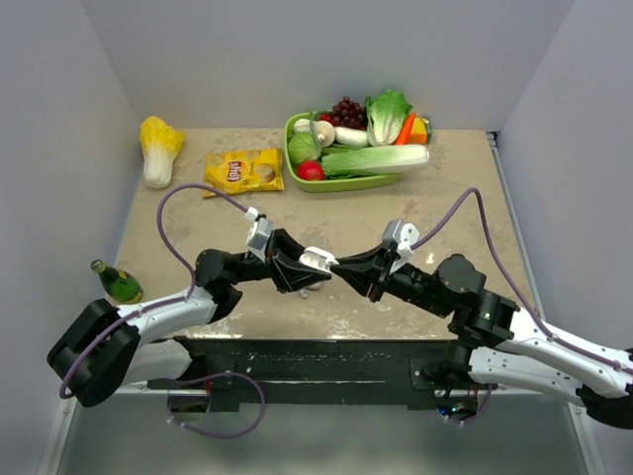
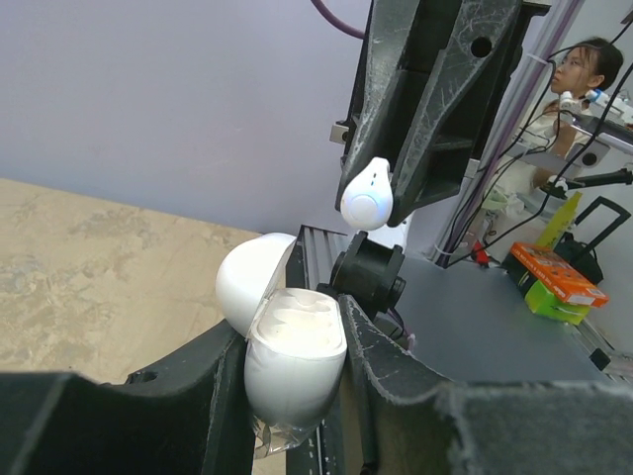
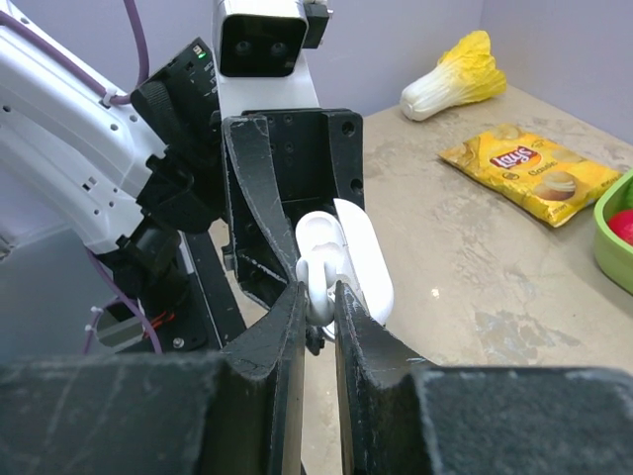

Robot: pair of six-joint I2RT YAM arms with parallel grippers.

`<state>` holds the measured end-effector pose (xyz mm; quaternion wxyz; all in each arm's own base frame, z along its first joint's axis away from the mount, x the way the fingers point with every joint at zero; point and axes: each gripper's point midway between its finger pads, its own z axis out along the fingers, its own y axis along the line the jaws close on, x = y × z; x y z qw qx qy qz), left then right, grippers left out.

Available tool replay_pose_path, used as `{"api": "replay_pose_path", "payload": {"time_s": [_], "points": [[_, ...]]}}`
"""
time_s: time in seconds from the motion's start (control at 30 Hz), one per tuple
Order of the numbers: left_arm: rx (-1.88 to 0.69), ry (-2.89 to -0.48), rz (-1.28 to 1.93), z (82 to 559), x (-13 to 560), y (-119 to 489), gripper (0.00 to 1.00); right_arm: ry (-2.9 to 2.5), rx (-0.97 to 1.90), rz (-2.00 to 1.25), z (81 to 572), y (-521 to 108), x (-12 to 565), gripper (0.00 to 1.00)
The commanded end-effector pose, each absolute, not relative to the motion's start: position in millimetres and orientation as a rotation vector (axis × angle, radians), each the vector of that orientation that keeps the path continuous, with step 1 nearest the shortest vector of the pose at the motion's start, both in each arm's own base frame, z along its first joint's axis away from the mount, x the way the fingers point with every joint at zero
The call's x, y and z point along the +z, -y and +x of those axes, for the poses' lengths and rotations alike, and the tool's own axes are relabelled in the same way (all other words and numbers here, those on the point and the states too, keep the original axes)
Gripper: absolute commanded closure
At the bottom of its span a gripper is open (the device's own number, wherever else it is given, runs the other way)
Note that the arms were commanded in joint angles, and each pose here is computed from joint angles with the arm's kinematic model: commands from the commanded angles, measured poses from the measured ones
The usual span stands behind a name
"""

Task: Insert the wireless bluetooth earbuds into the charging case
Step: Place the earbud in the charging case.

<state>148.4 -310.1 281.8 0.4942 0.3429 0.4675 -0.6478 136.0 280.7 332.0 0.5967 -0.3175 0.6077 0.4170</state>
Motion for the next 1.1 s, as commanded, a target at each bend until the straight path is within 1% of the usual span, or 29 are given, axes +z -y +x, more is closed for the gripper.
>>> {"api": "replay_pose_path", "payload": {"time_s": [0.0,0.2,1.07], "points": [[-1.397,-0.469,0.833,111.1,382.2,272.0,1.00,-1.397,0.996,-0.755,131.7,-286.6,331.1,1.00],[-1.398,-0.449,0.839,110.1,389.6,272.3,1.00,-1.444,0.985,-0.775,133.4,-291.8,315.7,1.00],[-1.428,-0.435,0.872,94.6,380.0,265.7,1.00,-1.512,0.877,-0.667,159.0,-288.9,312.1,1.00]]}}
